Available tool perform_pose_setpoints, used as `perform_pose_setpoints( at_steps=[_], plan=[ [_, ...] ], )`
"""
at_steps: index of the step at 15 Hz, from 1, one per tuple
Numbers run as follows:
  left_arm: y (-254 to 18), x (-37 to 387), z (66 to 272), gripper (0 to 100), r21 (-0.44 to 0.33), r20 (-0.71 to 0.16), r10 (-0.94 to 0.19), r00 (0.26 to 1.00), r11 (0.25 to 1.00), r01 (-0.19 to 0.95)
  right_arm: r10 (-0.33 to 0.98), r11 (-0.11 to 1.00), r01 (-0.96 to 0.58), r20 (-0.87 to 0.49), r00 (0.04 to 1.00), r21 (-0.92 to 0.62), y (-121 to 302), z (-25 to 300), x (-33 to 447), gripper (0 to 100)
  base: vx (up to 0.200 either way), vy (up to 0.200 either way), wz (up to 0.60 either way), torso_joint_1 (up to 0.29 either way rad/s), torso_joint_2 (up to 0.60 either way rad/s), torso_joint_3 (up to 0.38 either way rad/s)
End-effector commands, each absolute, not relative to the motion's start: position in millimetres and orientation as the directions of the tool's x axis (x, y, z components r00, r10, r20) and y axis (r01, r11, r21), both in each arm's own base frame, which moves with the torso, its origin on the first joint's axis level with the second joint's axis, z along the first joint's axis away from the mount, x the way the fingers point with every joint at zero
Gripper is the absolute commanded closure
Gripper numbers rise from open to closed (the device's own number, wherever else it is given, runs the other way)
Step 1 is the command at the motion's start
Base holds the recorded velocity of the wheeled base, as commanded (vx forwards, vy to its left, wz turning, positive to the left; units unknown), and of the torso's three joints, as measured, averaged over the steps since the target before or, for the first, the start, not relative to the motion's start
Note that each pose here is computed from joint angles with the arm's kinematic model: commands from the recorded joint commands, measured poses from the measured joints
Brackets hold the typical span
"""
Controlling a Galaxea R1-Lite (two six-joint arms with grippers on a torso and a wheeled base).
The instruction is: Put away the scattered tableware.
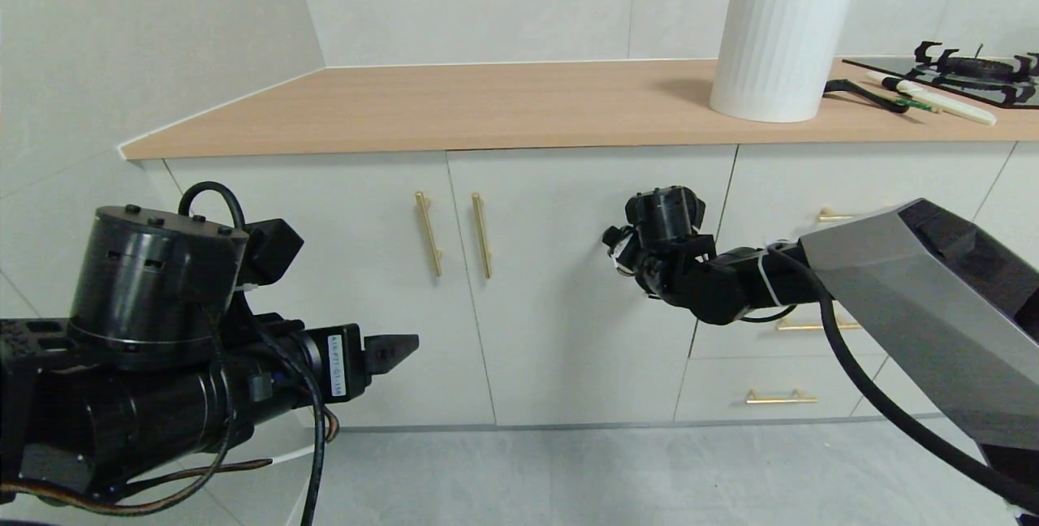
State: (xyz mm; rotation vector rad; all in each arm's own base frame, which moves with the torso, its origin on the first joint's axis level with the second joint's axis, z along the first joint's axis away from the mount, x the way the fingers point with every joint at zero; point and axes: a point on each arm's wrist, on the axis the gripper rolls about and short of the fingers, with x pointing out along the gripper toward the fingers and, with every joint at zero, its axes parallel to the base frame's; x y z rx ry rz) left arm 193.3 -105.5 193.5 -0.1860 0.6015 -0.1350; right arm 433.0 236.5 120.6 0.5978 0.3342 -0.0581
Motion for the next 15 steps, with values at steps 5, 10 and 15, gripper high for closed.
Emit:
perform_pose_setpoints(
  at_steps=[5, 10, 15],
  plan=[
    [-105.8, 193.6, 193.1, 0, -0.212, -0.549, -0.179, 0.816, 0.975, 0.071, 0.039, 0.826, 0.152, -0.324, 0.945, 0.542, 235.2, 121.3, 433.4, 0, 0.000, 0.000, 0.00, 0.000, 0.00, 0.000],
    [-105.7, 193.3, 193.5, 0, -0.214, -0.548, -0.181, 0.816, 0.974, 0.073, 0.228, 0.833, 0.040, -0.408, 0.884, 0.552, 226.6, 138.4, 383.1, 0, 0.000, 0.000, 0.00, 0.000, 0.00, 0.000],
    [-105.2, 192.5, 194.5, 0, -0.216, -0.545, -0.182, 0.818, 0.974, 0.073, 0.511, 0.792, -0.211, -0.431, 0.744, 0.573, 199.8, 167.5, 324.5, 0, 0.000, 0.000, 0.00, 0.000, 0.00, 0.000]
  ],
)
